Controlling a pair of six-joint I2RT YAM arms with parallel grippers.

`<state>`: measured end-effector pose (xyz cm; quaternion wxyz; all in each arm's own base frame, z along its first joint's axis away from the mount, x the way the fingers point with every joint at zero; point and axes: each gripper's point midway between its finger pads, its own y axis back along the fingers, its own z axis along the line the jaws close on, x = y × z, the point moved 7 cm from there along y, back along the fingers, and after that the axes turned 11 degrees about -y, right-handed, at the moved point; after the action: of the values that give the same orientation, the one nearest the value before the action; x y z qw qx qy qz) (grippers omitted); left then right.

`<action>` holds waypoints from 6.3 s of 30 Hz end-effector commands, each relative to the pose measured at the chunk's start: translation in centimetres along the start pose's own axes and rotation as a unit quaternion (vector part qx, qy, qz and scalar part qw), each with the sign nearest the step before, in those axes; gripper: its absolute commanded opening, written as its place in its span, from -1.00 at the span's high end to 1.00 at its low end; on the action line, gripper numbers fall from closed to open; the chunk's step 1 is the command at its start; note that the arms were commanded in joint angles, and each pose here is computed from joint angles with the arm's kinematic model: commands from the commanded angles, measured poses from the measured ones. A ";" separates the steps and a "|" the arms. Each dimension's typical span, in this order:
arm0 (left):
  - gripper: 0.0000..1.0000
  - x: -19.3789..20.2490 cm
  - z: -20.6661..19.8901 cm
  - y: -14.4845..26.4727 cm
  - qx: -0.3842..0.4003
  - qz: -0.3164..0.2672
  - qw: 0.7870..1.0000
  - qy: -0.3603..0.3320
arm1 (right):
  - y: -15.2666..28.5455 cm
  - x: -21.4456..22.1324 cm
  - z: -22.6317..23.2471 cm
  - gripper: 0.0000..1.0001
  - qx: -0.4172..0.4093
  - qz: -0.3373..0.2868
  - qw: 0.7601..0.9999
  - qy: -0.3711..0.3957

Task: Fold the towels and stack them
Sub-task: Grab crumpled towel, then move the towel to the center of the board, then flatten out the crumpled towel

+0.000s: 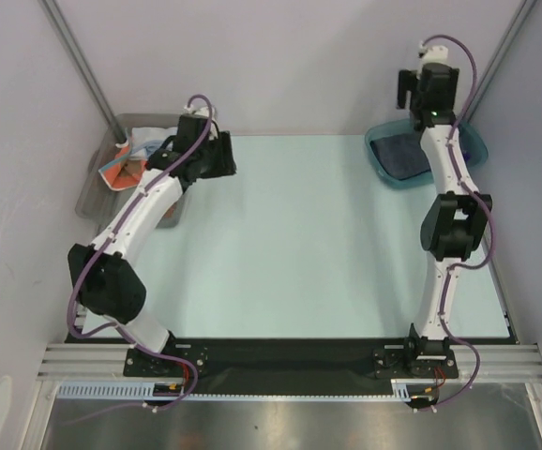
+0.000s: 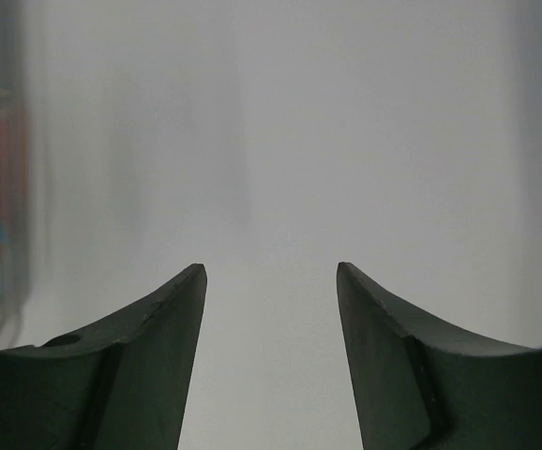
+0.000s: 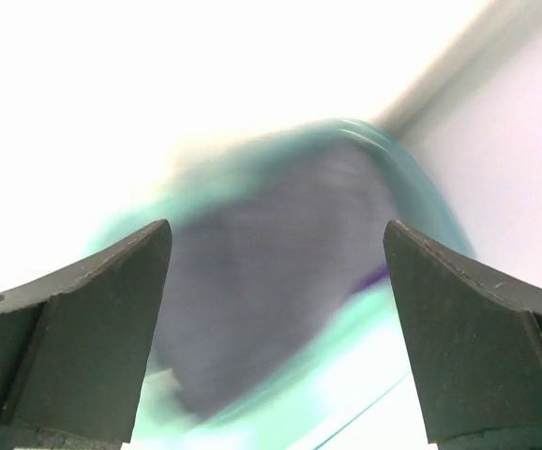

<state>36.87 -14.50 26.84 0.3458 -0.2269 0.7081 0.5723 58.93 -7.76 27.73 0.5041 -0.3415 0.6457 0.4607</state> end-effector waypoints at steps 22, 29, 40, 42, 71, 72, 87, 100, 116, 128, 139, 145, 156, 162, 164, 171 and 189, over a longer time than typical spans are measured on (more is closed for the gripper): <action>-0.24 1.8 23.5 -7.5 -0.202 0.059 0.971 0.109 | 29.4 7.3 22.3 -0.99 -0.391 0.204 0.892 -0.102; -0.23 5.0 25.5 -12.1 -0.230 0.142 0.955 0.119 | 27.8 8.0 22.9 -0.99 -0.390 0.209 0.892 -0.089; 0.99 2.4 26.5 -12.7 -0.218 0.135 0.957 0.139 | 28.3 7.1 21.9 -0.99 -0.385 0.206 0.894 -0.098; 0.99 -2.1 24.6 -9.8 -0.203 0.078 0.968 0.124 | 29.2 6.6 21.4 -1.00 -0.390 0.197 0.894 -0.099; -0.12 17.0 -9.7 3.1 0.209 0.058 0.976 -0.003 | 34.3 11.3 10.3 -0.90 -0.285 0.204 0.922 -0.164; -0.23 16.2 -8.8 3.3 0.166 0.044 0.985 -0.003 | 33.5 12.2 10.9 -0.85 -0.280 0.216 0.922 -0.160; -0.01 1.7 -12.7 -10.9 0.163 0.005 0.982 -0.093 | 19.8 19.1 14.2 0.35 -0.264 0.317 0.874 -0.256; -0.09 4.9 -21.1 -18.5 0.062 0.009 0.976 -0.207 | 20.6 21.4 12.1 0.34 -0.258 0.320 0.865 -0.288; 0.86 9.6 -20.5 -21.6 0.039 0.072 0.976 -0.201 | 21.1 22.2 11.8 0.23 -0.279 0.322 0.859 -0.283; 0.84 4.2 -17.8 -14.6 0.117 0.030 0.987 -0.107 | 20.3 22.9 17.1 -0.03 -0.288 0.347 0.847 -0.283; 0.99 4.5 -15.8 -13.8 0.139 0.041 0.986 -0.088 | 19.5 24.6 18.4 -0.01 -0.291 0.352 0.848 -0.269; 0.99 3.3 -12.8 -11.9 0.121 0.019 0.990 -0.069 | 19.3 25.6 19.4 0.07 -0.238 0.354 0.882 -0.200; 0.99 3.3 -7.2 -11.0 0.092 0.019 0.995 -0.034 | 20.1 27.7 21.3 0.19 -0.176 0.388 0.896 -0.125; 0.99 4.2 -4.7 -11.3 0.086 0.029 0.996 -0.017 | 20.4 28.7 21.1 0.58 -0.161 0.403 0.894 -0.112; 0.99 4.4 -4.0 -11.4 0.086 0.031 0.996 -0.013 | 20.2 28.7 21.5 0.81 -0.172 0.401 0.894 -0.105; 0.99 3.3 -2.3 -10.4 0.086 0.018 0.996 -0.003 | 19.6 23.4 22.2 1.00 -0.231 0.348 0.902 -0.111; 0.99 -2.7 -3.5 2.8 0.180 -0.124 0.970 -0.104 | 27.8 5.2 14.3 1.00 -0.285 0.110 0.941 -0.147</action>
<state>38.11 -17.73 23.37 0.4185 -0.1627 0.7533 0.4805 38.23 17.22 21.38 0.3495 -0.2533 0.4853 0.7603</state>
